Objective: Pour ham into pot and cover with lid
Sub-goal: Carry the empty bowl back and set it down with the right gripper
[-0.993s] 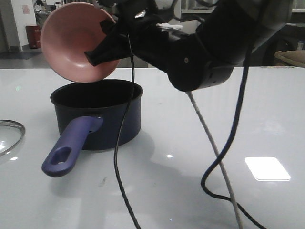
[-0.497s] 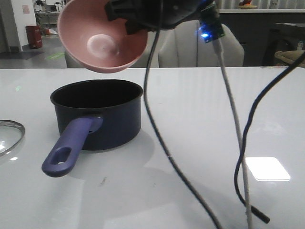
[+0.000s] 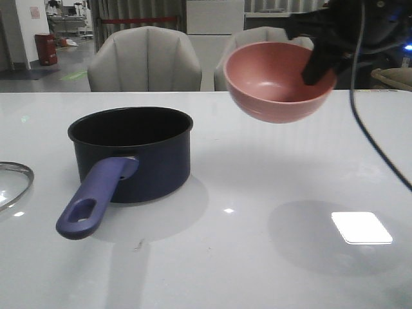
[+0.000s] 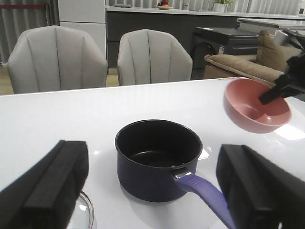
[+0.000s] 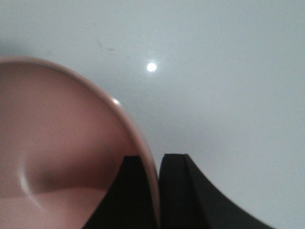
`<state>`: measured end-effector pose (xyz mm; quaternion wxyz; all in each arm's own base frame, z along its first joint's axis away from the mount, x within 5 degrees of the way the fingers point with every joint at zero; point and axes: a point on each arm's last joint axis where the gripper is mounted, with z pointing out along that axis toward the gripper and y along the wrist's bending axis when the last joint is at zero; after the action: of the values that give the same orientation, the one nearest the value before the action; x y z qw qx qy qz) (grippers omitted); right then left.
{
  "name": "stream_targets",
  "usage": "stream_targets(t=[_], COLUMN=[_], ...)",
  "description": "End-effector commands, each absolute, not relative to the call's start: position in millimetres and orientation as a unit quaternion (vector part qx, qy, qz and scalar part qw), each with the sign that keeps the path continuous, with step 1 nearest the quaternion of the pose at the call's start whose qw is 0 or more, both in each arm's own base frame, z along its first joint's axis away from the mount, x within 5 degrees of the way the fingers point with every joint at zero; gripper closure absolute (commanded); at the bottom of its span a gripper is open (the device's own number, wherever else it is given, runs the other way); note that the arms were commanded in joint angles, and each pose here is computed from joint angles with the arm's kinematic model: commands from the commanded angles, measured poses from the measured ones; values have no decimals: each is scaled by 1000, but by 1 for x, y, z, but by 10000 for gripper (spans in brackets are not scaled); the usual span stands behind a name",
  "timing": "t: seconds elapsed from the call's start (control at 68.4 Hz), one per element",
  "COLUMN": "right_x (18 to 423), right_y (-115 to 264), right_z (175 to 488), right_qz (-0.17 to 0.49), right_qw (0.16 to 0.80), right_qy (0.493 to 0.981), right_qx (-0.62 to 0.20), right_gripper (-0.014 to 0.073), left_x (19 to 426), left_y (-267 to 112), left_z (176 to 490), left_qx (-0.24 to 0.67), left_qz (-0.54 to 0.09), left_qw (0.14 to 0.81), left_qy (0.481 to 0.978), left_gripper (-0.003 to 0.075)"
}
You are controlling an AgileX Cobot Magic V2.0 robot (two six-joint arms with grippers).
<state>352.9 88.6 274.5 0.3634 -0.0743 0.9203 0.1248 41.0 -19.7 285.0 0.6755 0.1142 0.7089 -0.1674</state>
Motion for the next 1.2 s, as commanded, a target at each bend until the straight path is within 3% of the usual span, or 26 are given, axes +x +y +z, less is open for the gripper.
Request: stream_targets(t=[0.0,0.365,0.687,0.935,1.183], right_x=[353,370,374,367,327], right_y=[64,44,44,39,43], right_z=[295,243,227,255,327], right_qz=[126,131,128,92,80], right_qw=[384,283,260,292,427], right_qy=[914,950,957,951,898], right_qx=[-38,6,1,-45,-74], right_gripper=[456,443,200,165,165], left_x=[40,40,40,40,40], left_y=[-19,-19,-19,-19,-19], left_z=[300,300,300,300,300], left_qx=[104,104,104,104,104], left_qz=[-181,-181,-181,-181,-181], left_qw=[707,707,707,707,707], left_qy=[676,676,676,676,676], left_gripper=[139,139,139,139,139])
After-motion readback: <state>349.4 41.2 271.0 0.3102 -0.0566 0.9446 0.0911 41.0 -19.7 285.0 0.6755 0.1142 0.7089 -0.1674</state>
